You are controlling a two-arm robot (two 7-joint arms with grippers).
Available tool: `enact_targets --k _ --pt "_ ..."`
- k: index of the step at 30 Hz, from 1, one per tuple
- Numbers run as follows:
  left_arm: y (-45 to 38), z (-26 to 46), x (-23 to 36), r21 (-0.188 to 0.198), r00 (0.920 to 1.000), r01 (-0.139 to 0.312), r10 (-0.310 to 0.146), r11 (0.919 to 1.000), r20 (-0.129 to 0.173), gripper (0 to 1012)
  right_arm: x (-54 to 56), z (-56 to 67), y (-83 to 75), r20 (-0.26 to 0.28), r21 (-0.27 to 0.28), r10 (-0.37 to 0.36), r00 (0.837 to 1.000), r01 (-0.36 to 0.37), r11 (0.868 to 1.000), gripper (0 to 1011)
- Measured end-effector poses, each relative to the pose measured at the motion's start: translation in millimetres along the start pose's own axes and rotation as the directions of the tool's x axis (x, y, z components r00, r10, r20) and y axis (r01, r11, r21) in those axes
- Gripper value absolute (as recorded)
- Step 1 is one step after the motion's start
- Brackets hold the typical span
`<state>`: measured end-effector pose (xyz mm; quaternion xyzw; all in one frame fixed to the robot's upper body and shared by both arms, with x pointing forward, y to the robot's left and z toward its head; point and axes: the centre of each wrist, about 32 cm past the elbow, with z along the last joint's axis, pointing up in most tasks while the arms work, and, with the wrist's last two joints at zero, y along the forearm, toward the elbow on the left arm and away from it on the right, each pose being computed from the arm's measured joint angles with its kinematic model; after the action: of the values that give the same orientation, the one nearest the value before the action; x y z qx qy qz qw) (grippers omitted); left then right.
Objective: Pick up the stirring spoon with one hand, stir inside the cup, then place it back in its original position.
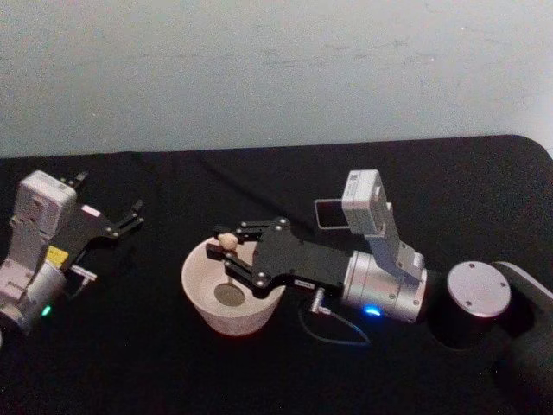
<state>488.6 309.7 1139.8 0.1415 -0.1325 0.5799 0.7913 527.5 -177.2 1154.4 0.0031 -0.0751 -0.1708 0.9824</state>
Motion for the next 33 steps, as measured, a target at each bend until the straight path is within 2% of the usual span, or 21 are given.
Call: enact_targets --k 5,12,14,22,33 --pt "0.0 0.0 0.0 0.000 1.0000 0.000 0.000 1.0000 0.000 1001 2.6 1.1 9.5 0.000 0.017 0.002 1.000 -0.002 1.000 214" --pt "0.0 0.0 0.0 0.000 1.0000 0.000 0.000 1.0000 0.000 1001 11.3 -2.0 15.9 0.010 0.009 -0.027 1.000 0.027 1.000 214" --pt "0.0 0.0 0.0 0.000 1.0000 0.000 0.000 1.0000 0.000 1001 16.1 -2.7 15.1 0.017 0.004 -0.046 0.999 0.046 0.999 214" --pt "0.0 0.0 0.0 0.000 1.0000 0.000 0.000 1.0000 0.000 1001 23.0 -3.0 9.1 0.023 -0.002 -0.084 0.996 0.084 0.996 214" --pt "0.0 0.0 0.0 0.000 1.0000 0.000 0.000 1.0000 0.000 1001 23.1 -2.0 4.0 0.020 0.003 -0.096 0.995 0.096 0.995 214"
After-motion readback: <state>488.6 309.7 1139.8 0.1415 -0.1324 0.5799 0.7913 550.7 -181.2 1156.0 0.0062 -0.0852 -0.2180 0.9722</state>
